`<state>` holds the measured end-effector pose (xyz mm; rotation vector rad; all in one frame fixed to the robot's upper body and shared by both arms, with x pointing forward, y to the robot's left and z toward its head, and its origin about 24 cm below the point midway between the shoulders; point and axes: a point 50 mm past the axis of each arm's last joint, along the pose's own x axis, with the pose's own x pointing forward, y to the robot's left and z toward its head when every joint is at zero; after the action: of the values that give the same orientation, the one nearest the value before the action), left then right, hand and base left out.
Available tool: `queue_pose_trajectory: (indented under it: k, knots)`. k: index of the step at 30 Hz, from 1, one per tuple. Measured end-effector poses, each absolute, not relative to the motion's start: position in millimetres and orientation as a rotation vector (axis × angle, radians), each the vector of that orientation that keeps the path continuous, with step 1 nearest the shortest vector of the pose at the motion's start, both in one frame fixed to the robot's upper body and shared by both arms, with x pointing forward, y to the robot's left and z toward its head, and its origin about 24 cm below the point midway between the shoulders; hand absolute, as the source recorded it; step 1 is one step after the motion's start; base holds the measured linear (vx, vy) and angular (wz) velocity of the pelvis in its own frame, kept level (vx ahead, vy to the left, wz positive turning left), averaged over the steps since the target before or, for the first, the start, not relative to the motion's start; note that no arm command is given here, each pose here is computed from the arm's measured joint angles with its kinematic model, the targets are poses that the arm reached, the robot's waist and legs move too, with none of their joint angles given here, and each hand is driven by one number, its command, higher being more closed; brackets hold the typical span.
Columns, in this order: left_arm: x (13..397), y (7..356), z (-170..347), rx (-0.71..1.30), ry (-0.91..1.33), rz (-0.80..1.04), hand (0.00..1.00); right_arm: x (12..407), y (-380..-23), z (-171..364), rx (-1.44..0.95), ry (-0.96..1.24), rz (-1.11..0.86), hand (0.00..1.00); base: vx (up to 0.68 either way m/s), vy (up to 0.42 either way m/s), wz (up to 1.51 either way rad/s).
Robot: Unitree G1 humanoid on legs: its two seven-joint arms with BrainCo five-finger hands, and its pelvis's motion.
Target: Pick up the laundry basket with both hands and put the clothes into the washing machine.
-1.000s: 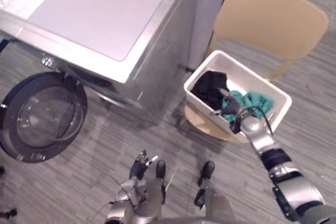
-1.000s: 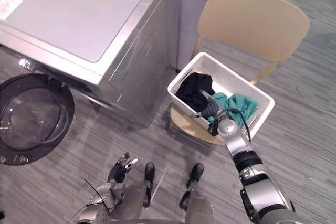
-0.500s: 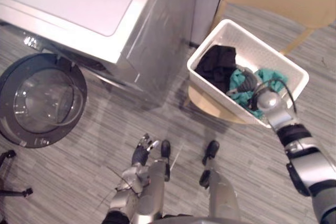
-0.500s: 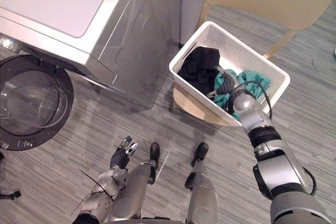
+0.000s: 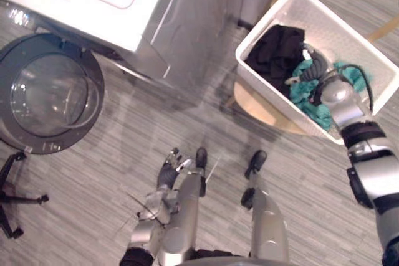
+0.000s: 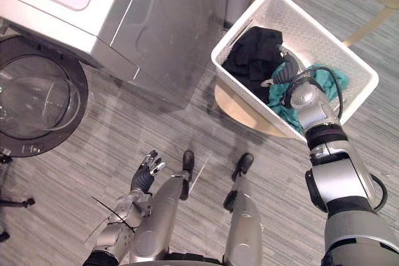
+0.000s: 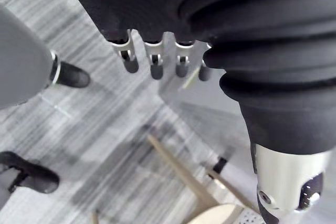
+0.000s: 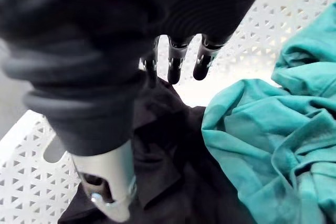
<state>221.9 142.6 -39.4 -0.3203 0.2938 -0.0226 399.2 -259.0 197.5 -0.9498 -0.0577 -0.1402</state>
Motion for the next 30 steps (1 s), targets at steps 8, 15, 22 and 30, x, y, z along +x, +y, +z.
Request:
queue_pose_trajectory:
  k: [8,15,22,30]
  knots:
    - [225.9,142.8,-29.4,-0.303,0.247,-0.014,0.00,400.0,-272.0,220.1,-0.988,-0.073,-0.220,0.00,0.01,0.015,0.11]
    - [233.8,142.6,-3.2,-0.331,0.127,0.002,0.00,394.6,-287.5,245.5,-1.041,-0.120,-0.313,0.00,0.02,0.019,0.10]
    - [233.9,131.1,30.5,-0.420,-0.027,-0.008,0.00,386.9,-296.2,275.3,-1.100,-0.212,-0.401,0.00,0.01,-0.007,0.15]
    - [223.7,133.6,62.2,-0.480,-0.168,0.013,0.00,386.9,-297.7,270.3,-1.394,-0.143,-0.399,1.00,0.06,-0.030,0.13]
